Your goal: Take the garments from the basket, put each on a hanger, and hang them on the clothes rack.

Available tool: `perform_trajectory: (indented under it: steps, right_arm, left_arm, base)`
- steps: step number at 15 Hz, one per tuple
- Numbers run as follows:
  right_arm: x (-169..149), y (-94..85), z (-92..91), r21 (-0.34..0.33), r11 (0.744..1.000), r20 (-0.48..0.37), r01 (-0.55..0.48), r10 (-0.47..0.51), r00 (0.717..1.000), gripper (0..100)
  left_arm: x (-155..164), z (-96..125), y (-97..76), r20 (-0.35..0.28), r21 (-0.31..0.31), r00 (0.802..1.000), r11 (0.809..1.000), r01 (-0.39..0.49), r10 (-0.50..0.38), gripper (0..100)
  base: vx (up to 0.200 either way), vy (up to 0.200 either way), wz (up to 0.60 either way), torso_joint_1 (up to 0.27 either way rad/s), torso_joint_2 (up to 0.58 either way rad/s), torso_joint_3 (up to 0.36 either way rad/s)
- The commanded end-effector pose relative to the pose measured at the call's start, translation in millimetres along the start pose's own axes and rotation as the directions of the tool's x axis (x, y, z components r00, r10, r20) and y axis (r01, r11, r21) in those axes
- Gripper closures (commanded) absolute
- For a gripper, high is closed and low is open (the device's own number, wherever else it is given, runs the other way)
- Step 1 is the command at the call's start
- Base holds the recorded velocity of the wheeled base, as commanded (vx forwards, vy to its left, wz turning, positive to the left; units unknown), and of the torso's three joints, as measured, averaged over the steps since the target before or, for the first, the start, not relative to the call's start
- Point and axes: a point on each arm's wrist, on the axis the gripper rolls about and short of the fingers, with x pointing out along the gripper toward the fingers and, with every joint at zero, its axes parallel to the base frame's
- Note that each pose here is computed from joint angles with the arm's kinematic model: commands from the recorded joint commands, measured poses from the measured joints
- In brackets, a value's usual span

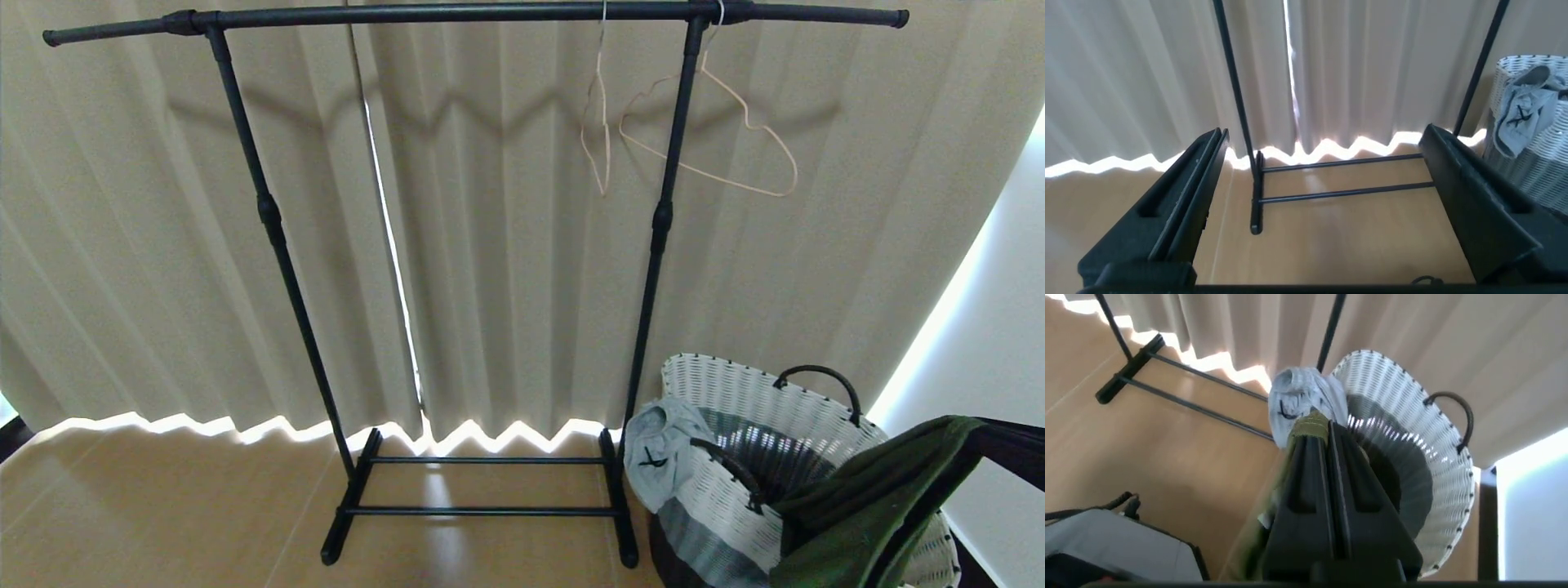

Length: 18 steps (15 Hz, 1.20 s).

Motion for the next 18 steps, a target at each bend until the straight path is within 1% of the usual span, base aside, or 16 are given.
perform_trajectory:
  steps: [1, 2, 4, 5, 6, 7, 9, 10, 11, 12, 13, 14, 15, 16, 17, 18]
  right_arm:
    - [11, 1.2, 9.9, -0.012, 1.000, -0.014, -0.021, 0.021, 1.000, 100]
    - [16, 6.0, 22.2, -0.030, 0.997, 0.015, -0.069, 0.070, 0.997, 100]
    - [24, 11.4, 35.7, -0.046, 0.993, 0.040, -0.107, 0.109, 0.993, 100]
    - [31, 20.6, 45.0, -0.068, 0.984, 0.059, -0.162, 0.166, 0.984, 100]
    - [32, 23.8, 47.0, -0.076, 0.981, 0.067, -0.179, 0.184, 0.981, 100]
    - [34, 31.7, 55.1, -0.094, 0.971, 0.105, -0.220, 0.229, 0.968, 100]
    - [35, 39.8, 64.4, -0.112, 0.956, 0.152, -0.270, 0.285, 0.947, 100]
    - [36, 44.9, 69.6, -0.124, 0.943, 0.178, -0.308, 0.326, 0.928, 100]
    - [39, 47.6, 72.4, -0.128, 0.936, 0.186, -0.329, 0.349, 0.919, 100]
    - [42, 49.7, 74.7, -0.123, 0.930, 0.204, -0.346, 0.365, 0.909, 100]
    - [44, 52.4, 77.0, -0.110, 0.925, 0.221, -0.365, 0.380, 0.898, 100]
    - [48, 56.0, 78.9, -0.093, 0.920, 0.230, -0.381, 0.392, 0.891, 100]
    - [50, 58.4, 81.1, -0.085, 0.916, 0.240, -0.391, 0.400, 0.885, 100]
    - [51, 60.7, 83.9, -0.080, 0.913, 0.251, -0.401, 0.407, 0.878, 100]
    - [50, 63.2, 87.4, -0.076, 0.907, 0.268, -0.414, 0.419, 0.868, 100]
    - [49, 64.6, 89.2, -0.068, 0.903, 0.281, -0.425, 0.426, 0.860, 100]
  left_arm:
    - [0, 0, 0.0, -0.003, 0.001, 1.000, 1.000, 0.000, 0.000, 0]
    - [0, 0, 0.0, -0.002, 0.010, 1.000, 1.000, 0.002, -0.002, 0]
    - [0, 0, -1.0, 0.003, 0.042, 0.999, 0.998, 0.044, -0.044, 0]
    - [-2, 4, -3.3, 0.029, 0.065, 0.987, 0.985, 0.158, -0.160, 0]
    - [-3, 8, -3.8, 0.045, 0.070, 0.980, 0.979, 0.190, -0.193, 0]
    - [-8, 31, -4.4, 0.089, 0.089, 0.950, 0.953, 0.291, -0.298, 0]
    - [-1, 68, -2.6, 0.063, 0.085, 0.926, 0.926, 0.367, -0.373, 0]
    - [14, 101, 0.9, 0.026, 0.067, 0.919, 0.917, 0.392, -0.395, 0]
    - [28, 121, 3.5, 0.007, 0.056, 0.917, 0.916, 0.398, -0.399, 0]
    - [47, 137, 5.8, -0.016, 0.041, 0.914, 0.913, 0.406, -0.405, 0]
    - [64, 146, 7.1, -0.036, 0.028, 0.910, 0.909, 0.415, -0.414, 0]
    - [83, 150, 6.4, -0.058, 0.019, 0.895, 0.896, 0.444, -0.442, 0]
    - [98, 153, 2.8, -0.070, 0.014, 0.872, 0.874, 0.486, -0.484, 0]
    - [111, 155, -4.6, -0.084, 0.011, 0.844, 0.846, 0.533, -0.530, 0]
    - [123, 157, -15.2, -0.102, 0.005, 0.822, 0.826, 0.564, -0.561, 0]
    - [133, 161, -30.7, -0.120, 0.002, 0.809, 0.814, 0.580, -0.576, 0]
  base:
    - [0.000, 0.000, 0.00, 0.000, 0.00, 0.000]
    - [0.000, 0.000, 0.00, 0.000, 0.00, 0.000]
    - [0.000, 0.000, 0.00, 0.000, 0.00, 0.000]
    - [0.000, 0.000, 0.00, 0.000, 0.00, 0.000]
    - [0.000, 0.000, 0.00, 0.000, 0.00, 0.000]
    - [0.000, 0.000, 0.00, 0.000, 0.00, 0.000]
    - [0.000, 0.000, 0.00, 0.000, 0.00, 0.000]
    - [0.000, 0.000, 0.00, 0.000, 0.00, 0.000]
    - [0.000, 0.000, 0.00, 0.000, 0.00, 0.000]
    - [0.000, 0.000, 0.00, 0.000, 0.00, 0.000]
    - [0.000, 0.000, 0.00, 0.000, 0.00, 0.000]
    - [0.000, 0.000, 0.00, 0.000, 0.00, 0.000]
    - [0.000, 0.000, 0.00, 0.000, 0.00, 0.000]
    - [0.000, 0.000, 0.00, 0.000, 0.00, 0.000]
    - [0.000, 0.000, 0.00, 0.000, 0.00, 0.000]
    - [0.000, 0.000, 0.00, 0.000, 0.00, 0.000]
